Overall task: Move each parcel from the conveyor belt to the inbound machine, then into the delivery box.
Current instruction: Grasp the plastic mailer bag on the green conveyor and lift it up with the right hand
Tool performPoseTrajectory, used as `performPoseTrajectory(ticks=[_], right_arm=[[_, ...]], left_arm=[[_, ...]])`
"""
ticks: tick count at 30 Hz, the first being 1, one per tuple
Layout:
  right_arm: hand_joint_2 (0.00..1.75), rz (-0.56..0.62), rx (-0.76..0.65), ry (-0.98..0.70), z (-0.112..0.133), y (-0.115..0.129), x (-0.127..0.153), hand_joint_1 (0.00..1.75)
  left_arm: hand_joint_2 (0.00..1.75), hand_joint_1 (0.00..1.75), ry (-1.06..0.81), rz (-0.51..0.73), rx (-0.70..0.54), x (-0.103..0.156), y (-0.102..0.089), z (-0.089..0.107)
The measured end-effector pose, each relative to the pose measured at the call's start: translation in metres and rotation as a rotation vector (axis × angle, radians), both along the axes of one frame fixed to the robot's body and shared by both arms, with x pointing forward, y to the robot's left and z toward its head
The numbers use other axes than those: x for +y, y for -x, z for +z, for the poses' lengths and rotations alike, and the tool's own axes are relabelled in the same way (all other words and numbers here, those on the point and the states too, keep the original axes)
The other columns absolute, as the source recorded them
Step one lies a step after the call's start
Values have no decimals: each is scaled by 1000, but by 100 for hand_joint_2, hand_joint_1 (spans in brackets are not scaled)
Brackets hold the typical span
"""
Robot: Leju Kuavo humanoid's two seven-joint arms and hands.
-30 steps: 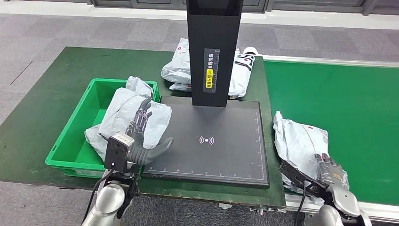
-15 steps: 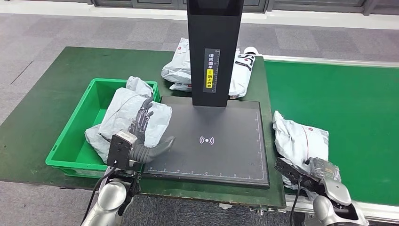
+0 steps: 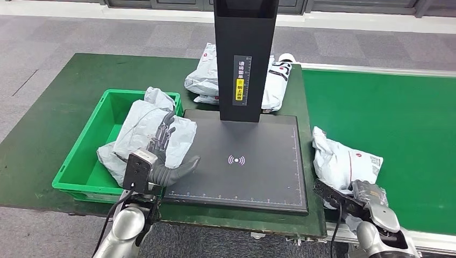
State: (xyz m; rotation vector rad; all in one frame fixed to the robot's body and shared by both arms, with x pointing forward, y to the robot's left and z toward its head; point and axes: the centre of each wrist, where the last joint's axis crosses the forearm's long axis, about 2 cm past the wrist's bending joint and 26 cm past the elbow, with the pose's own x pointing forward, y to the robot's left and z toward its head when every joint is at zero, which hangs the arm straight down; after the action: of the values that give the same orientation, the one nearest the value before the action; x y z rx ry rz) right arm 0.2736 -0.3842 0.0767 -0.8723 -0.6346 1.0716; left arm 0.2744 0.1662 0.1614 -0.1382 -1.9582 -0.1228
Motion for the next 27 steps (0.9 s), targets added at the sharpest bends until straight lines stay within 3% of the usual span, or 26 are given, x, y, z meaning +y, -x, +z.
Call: performPoseTrajectory(ticks=[17,19,22,24,27], right_arm=[[175,6,-11,-24,-1,0,3,175],[175,38,-163,-202,7,-5,16,175],[175,72,-691,-727,44,-15,36,175],[175,8,-952,-1058,69,-19,38,175],[175,-68,-1078,-1289,91,-21,42,175]], left_arm=[[175,0,-1,3,1,0,0,-1],[175,0,6,27,-8,0,0,-1],[175,0,21,69,-26,0,-2,-3],[175,0,25,77,-27,-1,-2,-5],[175,0,26,84,-20,-2,-2,-7]])
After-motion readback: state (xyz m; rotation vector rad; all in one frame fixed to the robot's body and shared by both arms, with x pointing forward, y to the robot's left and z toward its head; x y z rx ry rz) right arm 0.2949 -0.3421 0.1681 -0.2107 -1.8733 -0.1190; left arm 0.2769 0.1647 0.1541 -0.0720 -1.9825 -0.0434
